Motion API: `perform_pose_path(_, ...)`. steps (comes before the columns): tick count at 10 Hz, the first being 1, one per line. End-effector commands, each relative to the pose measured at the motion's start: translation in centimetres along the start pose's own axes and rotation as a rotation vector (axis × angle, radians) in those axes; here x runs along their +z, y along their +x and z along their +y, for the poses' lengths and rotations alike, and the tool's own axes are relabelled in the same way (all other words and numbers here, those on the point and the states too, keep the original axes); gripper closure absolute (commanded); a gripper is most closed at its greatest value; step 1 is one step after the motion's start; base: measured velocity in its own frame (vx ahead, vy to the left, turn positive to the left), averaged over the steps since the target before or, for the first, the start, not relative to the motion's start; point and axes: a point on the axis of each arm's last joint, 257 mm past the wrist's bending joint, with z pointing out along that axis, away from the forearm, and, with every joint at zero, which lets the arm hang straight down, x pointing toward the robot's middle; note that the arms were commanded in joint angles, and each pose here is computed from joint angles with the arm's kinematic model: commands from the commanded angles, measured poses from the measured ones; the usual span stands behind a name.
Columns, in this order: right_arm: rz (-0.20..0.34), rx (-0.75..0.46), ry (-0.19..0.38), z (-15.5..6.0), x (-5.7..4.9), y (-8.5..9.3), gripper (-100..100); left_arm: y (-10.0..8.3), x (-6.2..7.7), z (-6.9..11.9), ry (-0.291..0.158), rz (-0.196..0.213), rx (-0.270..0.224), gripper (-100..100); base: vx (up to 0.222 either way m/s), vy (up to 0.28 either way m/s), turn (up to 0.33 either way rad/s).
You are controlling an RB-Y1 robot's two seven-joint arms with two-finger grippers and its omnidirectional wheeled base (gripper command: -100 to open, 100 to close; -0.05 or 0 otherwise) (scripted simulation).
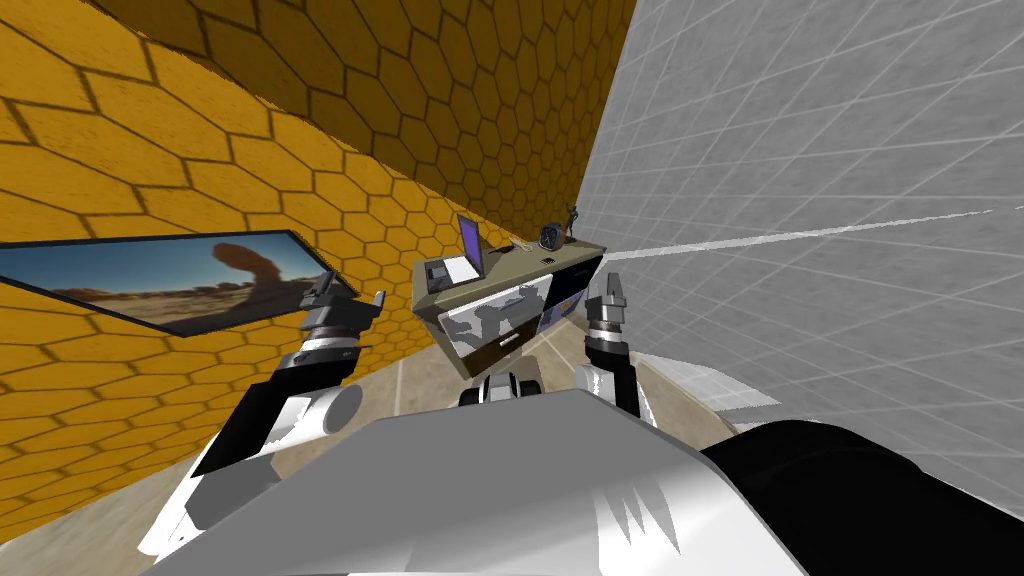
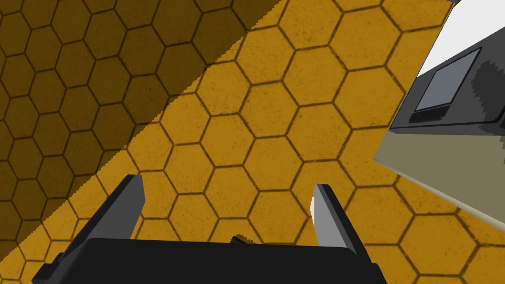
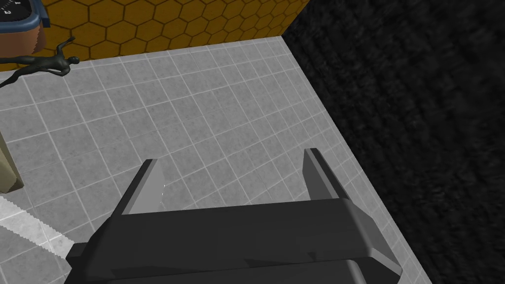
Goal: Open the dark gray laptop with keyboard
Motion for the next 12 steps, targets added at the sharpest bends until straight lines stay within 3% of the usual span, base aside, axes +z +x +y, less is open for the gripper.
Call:
perform_pose_path(1, 0.000, 0.000, 0.000, 0.0, 0.0, 0.0, 0, -0.9, 0.2, 0.5, -0.036, -0.015, -0.032, -100, 0.019, -0.134, 0.069)
perform_pose_path(6, 0.000, 0.000, 0.000, 0.0, 0.0, 0.0, 0, -3.6, 1.1, 1.0, -0.122, -0.061, -0.139, -100, 0.024, -0.176, 0.123)
perform_pose_path(12, 0.000, 0.000, 0.000, 0.0, 0.0, 0.0, 0, -5.7, 1.9, 1.6, -0.202, -0.108, -0.213, -100, 0.041, -0.128, 0.074)
